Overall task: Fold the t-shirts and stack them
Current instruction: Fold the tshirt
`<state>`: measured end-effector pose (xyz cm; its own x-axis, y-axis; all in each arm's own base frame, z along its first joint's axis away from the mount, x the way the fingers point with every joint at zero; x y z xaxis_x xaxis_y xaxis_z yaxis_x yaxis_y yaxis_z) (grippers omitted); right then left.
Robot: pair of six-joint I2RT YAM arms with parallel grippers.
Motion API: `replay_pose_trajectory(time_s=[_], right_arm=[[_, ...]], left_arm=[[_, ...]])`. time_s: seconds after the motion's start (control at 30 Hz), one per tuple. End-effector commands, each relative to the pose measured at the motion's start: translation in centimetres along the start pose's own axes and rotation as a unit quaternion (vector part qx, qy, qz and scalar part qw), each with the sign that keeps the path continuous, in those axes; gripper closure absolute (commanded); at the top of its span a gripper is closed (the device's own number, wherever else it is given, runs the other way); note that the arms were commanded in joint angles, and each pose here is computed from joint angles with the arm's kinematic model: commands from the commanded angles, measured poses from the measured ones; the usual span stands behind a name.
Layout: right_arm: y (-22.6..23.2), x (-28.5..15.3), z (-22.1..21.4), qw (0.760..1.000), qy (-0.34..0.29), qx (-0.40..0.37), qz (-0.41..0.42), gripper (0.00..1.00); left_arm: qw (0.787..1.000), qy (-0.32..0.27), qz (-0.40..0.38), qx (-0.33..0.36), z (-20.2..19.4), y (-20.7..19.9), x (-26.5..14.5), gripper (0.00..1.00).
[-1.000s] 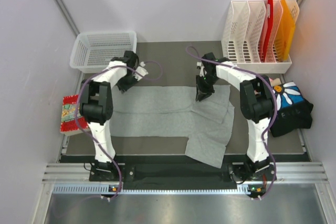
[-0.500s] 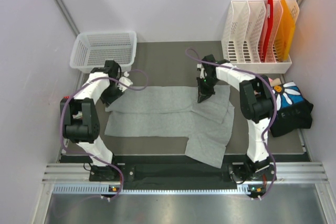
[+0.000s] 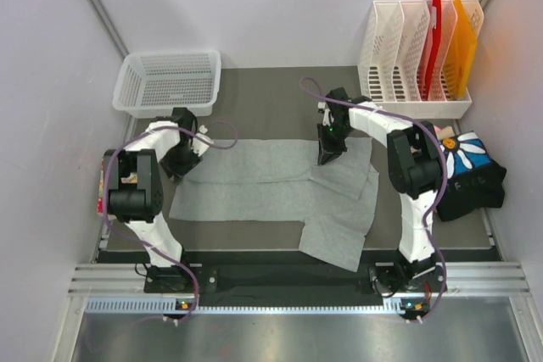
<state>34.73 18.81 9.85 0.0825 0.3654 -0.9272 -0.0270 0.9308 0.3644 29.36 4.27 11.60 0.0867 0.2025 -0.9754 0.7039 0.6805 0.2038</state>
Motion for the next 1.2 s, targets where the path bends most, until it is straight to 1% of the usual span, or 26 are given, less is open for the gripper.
replay_pose_trajectory(time_s=[0.0, 0.17, 0.2, 0.27, 0.33, 0.37, 0.4, 0.43, 0.47, 0.5, 0.67, 0.83, 0.93, 1.17], right_arm=[[1.5, -1.8, 0.6, 0.999, -0.03, -0.027, 0.022, 0.86], [1.6, -2.1, 0.7, 0.999, -0.033, -0.026, 0.023, 0.89], [1.7, -2.1, 0.7, 0.999, -0.032, -0.026, 0.024, 0.9], [1.7, -2.2, 0.6, 0.999, -0.033, -0.026, 0.023, 0.93], [1.7, -2.4, 0.6, 0.999, -0.034, -0.027, 0.023, 0.95], [1.7, -2.4, 0.6, 0.999, -0.034, -0.027, 0.022, 0.99], [1.7, -2.5, 0.6, 0.999, -0.035, -0.028, 0.022, 1.0], [1.7, -2.5, 0.6, 0.999, -0.036, -0.028, 0.021, 1.0], [1.7, -2.6, 0.6, 0.999, -0.035, -0.027, 0.022, 1.0], [1.9, -2.8, 0.7, 0.999, -0.039, -0.029, 0.022, 1.0], [2.4, -3.9, 1.3, 0.998, -0.053, -0.032, 0.023, 1.0], [3.3, -6.4, 2.8, 0.995, -0.09, -0.038, 0.024, 1.0], [3.9, -7.9, 3.9, 0.992, -0.114, -0.037, 0.029, 1.0], [3.8, -9.9, 5.7, 0.987, -0.157, -0.03, 0.019, 1.0]], left_arm=[[0.999, -0.026, 0.01, -0.027, 1.5, 1.0, 0.9, 0.59], [1.0, -0.019, -0.002, -0.024, 2.0, 1.1, 2.0, 0.6], [0.999, -0.018, -0.002, -0.037, 1.4, 1.6, 2.3, 0.63], [0.999, -0.018, -0.006, -0.038, 1.4, 1.8, 2.5, 0.67], [0.999, -0.018, -0.005, -0.035, 1.4, 2.1, 2.5, 0.76], [0.999, -0.02, -0.004, -0.037, 1.4, 2.3, 2.4, 0.81], [0.999, -0.02, -0.001, -0.035, 1.4, 2.5, 2.3, 0.86], [0.999, -0.023, 0.002, -0.035, 1.5, 2.8, 2.1, 0.95], [0.999, -0.024, 0.003, -0.034, 1.5, 3.0, 1.9, 0.99], [0.999, -0.025, 0.007, -0.032, 1.6, 3.2, 1.7, 1.0], [0.997, -0.052, 0.034, -0.034, 2.7, 5.4, -1.1, 1.0], [0.994, -0.086, 0.063, -0.04, 4.3, 7.9, -4.3, 1.0], [0.993, -0.094, 0.066, -0.04, 4.8, 8.6, -5.3, 1.0], [0.992, -0.099, 0.073, -0.026, 5.9, 8.6, -5.2, 1.0]])
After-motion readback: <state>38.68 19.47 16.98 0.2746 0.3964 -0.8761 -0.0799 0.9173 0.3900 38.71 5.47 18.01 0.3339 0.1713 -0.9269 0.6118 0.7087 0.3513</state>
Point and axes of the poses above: each gripper's point midway between its finger pads, its own x axis out along the fingers, its own y axis along the line the jaws close on, z = x × y, the point moved 7 cm from there along -x, back along the fingers, and after that the axes turned 7 degrees about x, right-handed, at the moved point
